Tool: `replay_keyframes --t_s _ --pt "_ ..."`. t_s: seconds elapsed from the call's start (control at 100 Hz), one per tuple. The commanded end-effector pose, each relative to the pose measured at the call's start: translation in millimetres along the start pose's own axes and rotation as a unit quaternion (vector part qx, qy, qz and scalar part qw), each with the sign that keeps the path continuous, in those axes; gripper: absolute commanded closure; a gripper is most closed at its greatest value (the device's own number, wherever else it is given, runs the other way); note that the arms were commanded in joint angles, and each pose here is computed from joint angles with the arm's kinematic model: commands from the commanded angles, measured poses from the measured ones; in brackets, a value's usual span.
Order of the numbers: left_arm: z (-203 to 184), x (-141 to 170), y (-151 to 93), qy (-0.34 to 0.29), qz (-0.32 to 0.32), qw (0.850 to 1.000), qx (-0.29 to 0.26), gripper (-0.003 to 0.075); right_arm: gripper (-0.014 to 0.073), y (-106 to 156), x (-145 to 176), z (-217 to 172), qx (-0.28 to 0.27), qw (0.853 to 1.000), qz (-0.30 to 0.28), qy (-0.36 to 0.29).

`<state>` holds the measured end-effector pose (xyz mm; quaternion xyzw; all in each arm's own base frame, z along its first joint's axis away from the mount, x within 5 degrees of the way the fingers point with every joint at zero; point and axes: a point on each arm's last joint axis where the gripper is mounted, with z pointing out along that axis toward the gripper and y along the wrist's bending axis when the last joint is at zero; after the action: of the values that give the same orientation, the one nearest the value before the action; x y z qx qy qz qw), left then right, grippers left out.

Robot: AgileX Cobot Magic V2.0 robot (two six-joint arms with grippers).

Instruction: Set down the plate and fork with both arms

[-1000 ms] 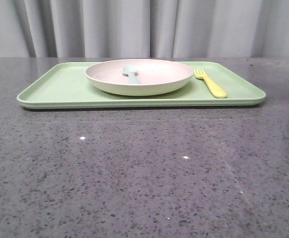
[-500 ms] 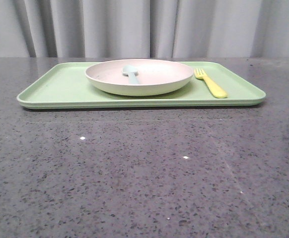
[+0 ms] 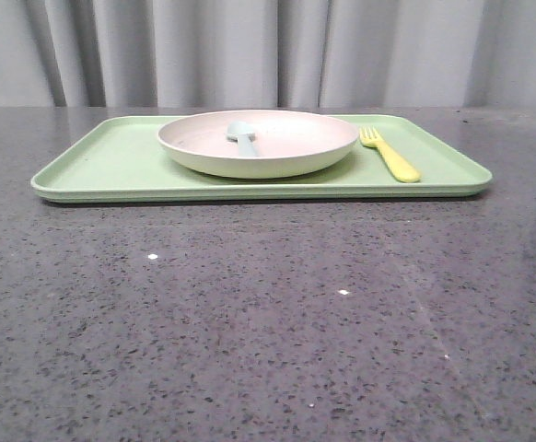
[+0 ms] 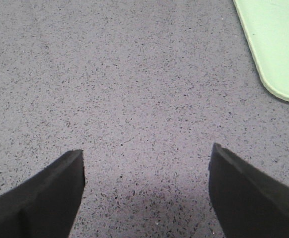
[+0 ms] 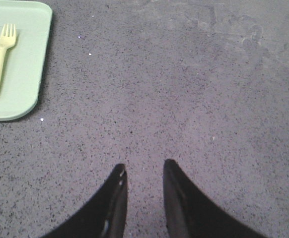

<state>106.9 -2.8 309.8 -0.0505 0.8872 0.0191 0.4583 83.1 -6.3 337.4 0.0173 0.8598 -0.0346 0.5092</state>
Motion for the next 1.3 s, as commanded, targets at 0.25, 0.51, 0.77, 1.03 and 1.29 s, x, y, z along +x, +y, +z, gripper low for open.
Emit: replay_keyframes --t_s 0.25,0.51,0.77,1.03,1.29 --pt "-5.4 -12.8 -1.4 -0.043 -0.001 0.999 0.01 0.0207 0.0391 -4.7 6.3 -13.6 -0.004 0.998 0.001 -0.064" --pt "-5.4 -12.8 -1.4 -0.043 -0.001 0.999 0.01 0.0398 0.0444 -4.7 6.3 -13.6 -0.004 0.998 0.001 -0.064" --pt "-5.4 -12.8 -1.4 -0.043 -0.001 0.999 0.01 0.0739 0.0712 -4.7 6.2 -13.6 -0.004 0.998 0.001 -0.065" --pt "-5.4 -12.8 -1.4 -0.043 -0.001 0.999 0.01 0.0741 0.0715 -4.7 6.2 -13.6 -0.004 0.998 0.001 -0.065" --pt "-5.4 -12.8 -1.4 -0.043 -0.001 0.999 0.01 0.0741 0.0715 -4.7 6.2 -13.6 -0.004 0.998 0.001 -0.065"
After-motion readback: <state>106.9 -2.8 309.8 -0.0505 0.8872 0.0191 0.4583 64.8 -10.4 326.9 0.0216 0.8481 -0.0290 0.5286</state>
